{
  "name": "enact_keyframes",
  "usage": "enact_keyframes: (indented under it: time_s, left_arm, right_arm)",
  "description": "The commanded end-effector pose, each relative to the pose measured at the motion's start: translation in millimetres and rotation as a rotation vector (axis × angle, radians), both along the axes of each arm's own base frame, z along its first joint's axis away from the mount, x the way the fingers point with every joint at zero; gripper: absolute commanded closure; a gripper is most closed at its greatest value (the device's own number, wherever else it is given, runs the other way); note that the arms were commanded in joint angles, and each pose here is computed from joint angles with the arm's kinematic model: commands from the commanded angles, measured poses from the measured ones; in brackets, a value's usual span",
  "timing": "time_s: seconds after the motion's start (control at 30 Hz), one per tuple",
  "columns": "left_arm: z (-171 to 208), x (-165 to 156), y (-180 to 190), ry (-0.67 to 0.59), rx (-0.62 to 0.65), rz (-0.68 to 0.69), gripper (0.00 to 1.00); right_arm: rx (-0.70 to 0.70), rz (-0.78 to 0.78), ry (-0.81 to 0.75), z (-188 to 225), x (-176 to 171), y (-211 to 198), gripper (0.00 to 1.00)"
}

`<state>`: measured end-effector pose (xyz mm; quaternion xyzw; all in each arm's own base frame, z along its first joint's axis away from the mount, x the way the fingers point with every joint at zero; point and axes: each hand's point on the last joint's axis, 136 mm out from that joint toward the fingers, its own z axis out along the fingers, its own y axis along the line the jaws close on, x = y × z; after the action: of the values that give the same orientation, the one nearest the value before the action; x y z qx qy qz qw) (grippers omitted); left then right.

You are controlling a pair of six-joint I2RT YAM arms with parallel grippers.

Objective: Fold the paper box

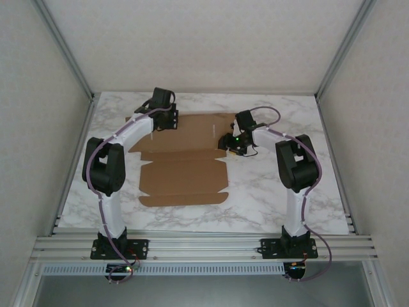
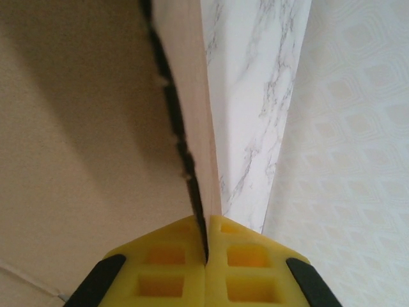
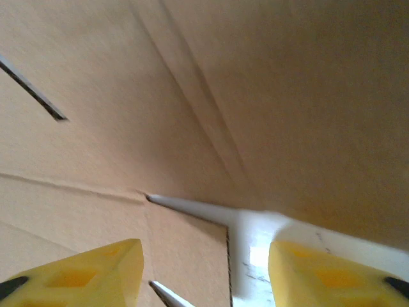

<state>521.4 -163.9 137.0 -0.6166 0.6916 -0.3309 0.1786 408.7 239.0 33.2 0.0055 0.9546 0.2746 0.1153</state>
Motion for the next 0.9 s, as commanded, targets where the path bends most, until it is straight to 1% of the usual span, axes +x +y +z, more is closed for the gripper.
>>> enact_keyframes:
  time_s: [0.0, 0.07, 0.23, 0.5, 0.7, 0.87]
  left_arm:
    - [-5, -4, 5, 0.02, -0.019, 0.019, 1.0]
    - [-5, -5, 5, 0.014, -0.029, 0.025, 1.0]
    - [1, -4, 5, -0.001, -0.042, 0.031, 1.0]
    - [19, 2, 8, -0.041, -0.057, 0.048, 1.0]
    - [25, 4, 6, -0.053, -0.077, 0.049, 1.0]
    - [30, 5, 5, -0.066, -0.084, 0.052, 1.0]
  right_arm:
    - [0.085, 0.029, 0.037, -3, -9, 16, 0.45]
    - [0.124, 0.029, 0.045, -1, -12, 21, 0.45]
    - [0.227, 0.028, 0.039, 18, -15, 31, 0.46]
    - [0.289, 0.026, 0.044, 40, -23, 35, 0.48]
    - [0.344, 0.037, 0.067, 43, -28, 46, 0.49]
    - [0.34, 0.07, 0.075, 40, -33, 59, 0.49]
